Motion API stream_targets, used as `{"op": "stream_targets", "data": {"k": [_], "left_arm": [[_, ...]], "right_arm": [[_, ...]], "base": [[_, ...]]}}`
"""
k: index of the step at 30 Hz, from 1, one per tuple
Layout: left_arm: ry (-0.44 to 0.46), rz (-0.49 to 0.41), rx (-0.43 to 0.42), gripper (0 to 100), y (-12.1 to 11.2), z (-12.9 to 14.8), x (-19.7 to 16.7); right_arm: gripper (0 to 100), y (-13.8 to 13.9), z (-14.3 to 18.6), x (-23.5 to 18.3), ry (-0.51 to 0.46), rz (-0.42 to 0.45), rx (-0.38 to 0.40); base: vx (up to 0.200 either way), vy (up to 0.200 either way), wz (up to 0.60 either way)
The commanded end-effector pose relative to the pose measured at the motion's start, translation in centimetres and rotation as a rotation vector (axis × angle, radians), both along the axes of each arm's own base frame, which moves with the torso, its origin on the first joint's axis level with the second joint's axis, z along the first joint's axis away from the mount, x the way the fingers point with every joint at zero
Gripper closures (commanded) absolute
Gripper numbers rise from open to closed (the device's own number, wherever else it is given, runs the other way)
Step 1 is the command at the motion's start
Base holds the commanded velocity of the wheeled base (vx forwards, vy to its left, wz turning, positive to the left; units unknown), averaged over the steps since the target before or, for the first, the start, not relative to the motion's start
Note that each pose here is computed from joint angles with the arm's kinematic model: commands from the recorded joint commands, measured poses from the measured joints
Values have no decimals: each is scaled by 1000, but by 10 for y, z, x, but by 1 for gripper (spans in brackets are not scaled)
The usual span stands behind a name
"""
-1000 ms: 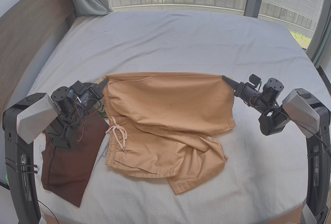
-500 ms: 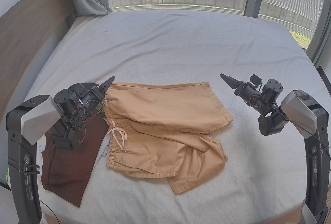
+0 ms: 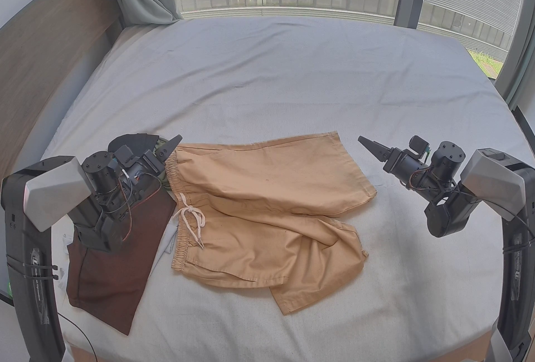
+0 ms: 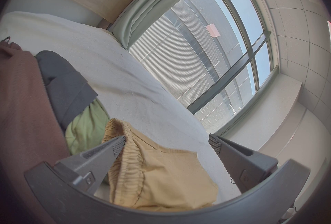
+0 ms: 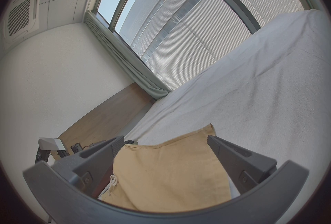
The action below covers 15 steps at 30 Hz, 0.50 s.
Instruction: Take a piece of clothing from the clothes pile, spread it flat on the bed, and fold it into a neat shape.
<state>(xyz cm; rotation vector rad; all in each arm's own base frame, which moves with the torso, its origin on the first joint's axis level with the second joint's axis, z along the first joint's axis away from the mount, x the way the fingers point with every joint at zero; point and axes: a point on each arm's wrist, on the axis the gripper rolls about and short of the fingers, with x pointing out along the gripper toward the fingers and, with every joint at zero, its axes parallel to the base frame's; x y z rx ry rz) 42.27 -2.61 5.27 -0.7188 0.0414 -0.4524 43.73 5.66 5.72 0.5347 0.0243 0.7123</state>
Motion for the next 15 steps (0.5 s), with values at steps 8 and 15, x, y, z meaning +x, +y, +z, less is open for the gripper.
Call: {"op": "stream_targets", "data": {"k": [8,15], "left_arm": [[-1,-39,182,0,10,43,-88],[-34,-173,233,0,20,64,-139]], "right_arm": [[0,5,40,-62,8,27,-46],[0,10,43,-111,59,59,-104]], "base": [[0,0,0],[0,0,0]]}}
